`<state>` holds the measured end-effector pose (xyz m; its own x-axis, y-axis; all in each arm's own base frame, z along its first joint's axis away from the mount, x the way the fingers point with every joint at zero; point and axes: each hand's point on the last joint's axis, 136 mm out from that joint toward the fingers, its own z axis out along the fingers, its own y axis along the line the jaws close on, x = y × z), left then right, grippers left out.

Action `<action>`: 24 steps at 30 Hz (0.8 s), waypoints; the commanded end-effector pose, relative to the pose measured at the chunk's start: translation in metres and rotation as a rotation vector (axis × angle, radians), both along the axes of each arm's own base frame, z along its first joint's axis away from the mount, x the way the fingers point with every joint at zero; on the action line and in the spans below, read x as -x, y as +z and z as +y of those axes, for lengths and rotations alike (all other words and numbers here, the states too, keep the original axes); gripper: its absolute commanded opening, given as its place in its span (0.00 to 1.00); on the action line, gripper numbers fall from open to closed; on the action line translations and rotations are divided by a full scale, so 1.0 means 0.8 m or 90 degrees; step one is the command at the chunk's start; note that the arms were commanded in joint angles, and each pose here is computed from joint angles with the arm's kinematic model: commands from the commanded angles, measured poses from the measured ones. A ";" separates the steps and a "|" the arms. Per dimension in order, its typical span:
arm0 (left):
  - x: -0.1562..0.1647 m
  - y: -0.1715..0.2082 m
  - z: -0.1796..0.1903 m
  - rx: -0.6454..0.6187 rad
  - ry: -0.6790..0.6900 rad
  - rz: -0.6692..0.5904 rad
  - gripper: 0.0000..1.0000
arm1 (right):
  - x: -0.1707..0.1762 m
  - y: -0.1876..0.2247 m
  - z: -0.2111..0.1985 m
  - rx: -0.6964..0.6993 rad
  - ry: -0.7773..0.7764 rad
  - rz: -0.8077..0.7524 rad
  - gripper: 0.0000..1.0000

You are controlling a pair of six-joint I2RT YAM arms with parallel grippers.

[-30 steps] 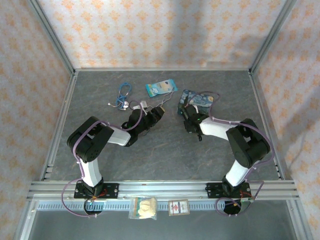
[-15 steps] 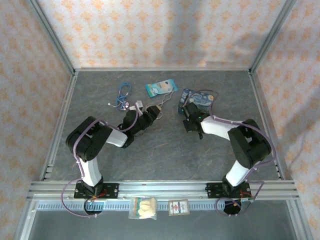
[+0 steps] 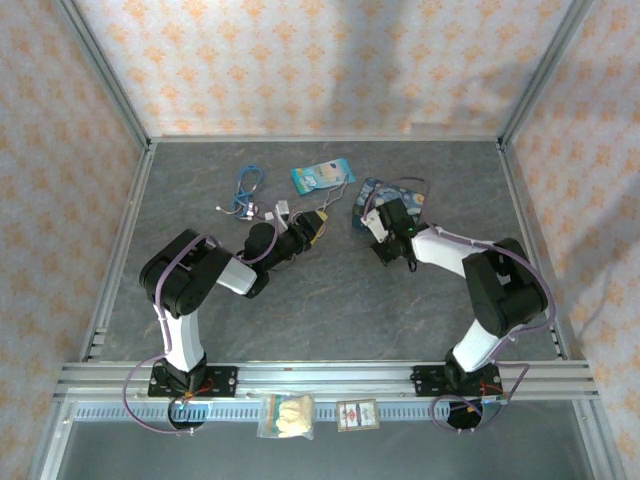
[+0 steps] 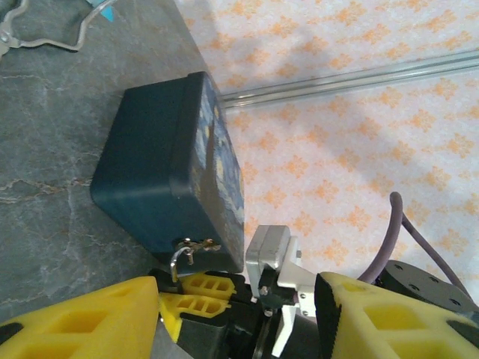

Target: Unlock the padlock with the key

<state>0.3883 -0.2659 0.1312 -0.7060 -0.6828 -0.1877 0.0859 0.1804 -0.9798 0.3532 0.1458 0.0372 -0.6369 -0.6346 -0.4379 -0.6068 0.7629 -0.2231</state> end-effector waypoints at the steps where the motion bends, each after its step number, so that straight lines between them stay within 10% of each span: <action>1: 0.005 0.014 0.002 0.026 -0.009 -0.026 0.55 | -0.025 0.025 0.016 -0.011 0.055 -0.042 0.00; 24: -0.029 -0.026 -0.112 -0.043 -0.064 -0.039 0.40 | -0.033 0.033 0.049 -0.094 0.104 -0.051 0.00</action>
<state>0.3963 -0.3516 0.1095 -0.7864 -0.5821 -0.2068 0.1300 0.1713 -0.9766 0.3687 0.1754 0.0512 -0.5313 -0.6629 -0.5276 -0.7006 0.6939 -0.1663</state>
